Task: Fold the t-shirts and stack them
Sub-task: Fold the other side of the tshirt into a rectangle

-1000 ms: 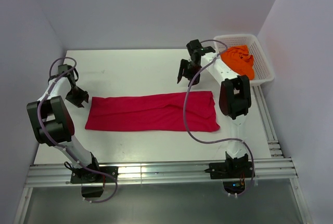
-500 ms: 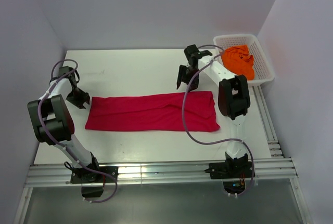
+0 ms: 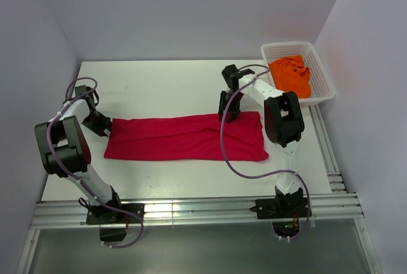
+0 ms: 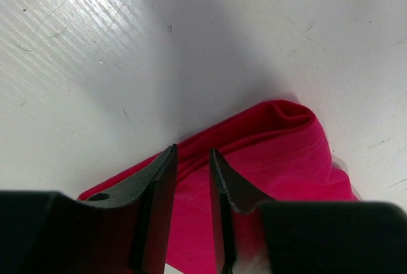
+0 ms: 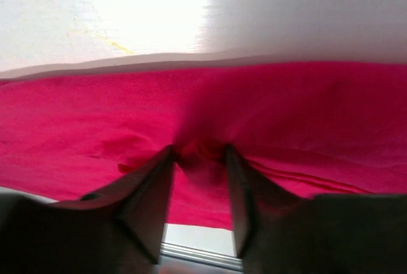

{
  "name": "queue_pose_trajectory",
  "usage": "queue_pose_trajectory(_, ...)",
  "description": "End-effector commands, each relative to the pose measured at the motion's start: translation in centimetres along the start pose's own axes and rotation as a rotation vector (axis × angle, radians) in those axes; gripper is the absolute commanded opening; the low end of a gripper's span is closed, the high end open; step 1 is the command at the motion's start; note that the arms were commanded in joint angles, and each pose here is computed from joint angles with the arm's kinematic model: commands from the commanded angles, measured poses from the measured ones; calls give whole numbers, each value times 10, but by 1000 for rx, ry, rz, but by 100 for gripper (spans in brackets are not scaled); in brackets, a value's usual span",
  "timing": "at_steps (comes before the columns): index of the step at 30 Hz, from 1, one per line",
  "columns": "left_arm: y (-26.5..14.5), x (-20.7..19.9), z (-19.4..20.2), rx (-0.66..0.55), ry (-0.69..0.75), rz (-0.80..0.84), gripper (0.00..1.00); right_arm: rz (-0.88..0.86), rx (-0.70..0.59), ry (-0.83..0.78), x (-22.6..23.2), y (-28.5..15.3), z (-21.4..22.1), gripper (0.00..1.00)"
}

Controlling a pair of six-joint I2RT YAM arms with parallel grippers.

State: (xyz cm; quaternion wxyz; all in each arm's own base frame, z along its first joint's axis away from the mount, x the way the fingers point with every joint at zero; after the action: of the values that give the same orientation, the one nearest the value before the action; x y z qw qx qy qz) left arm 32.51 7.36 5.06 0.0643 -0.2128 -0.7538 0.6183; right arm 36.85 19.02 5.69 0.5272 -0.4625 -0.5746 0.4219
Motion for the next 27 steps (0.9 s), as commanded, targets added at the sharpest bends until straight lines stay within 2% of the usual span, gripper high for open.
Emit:
queue_pose_trajectory(1,-9,-4,-4,-26,14,47,32,3,-32,-6,4,-12,0,43)
queue_pose_trajectory(3,-9,-4,-3,-26,20,45,32,4,-34,-3,4,-13,1,31)
queue_pose_trajectory(6,-9,-4,-4,-25,23,45,32,12,-38,-5,5,-15,2,23)
queue_pose_trajectory(18,-2,-5,0,-10,30,54,30,61,-82,-43,14,-61,5,21)
queue_pose_trajectory(27,4,-3,5,4,33,56,30,62,17,-93,21,-57,39,22)
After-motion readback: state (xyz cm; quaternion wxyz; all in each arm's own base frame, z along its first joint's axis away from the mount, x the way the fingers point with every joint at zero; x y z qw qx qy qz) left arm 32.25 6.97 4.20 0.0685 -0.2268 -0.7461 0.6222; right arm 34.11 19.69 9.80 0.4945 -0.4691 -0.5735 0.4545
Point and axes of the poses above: each gripper's point midway between its finger pads, its own y axis out along the fingers, its own x axis along the line the jaws close on, z = x × y, the point moved 2 cm from there along -y, back along the fingers, and after that the axes turned 10 degrees about -y, right-handed, at the moved point
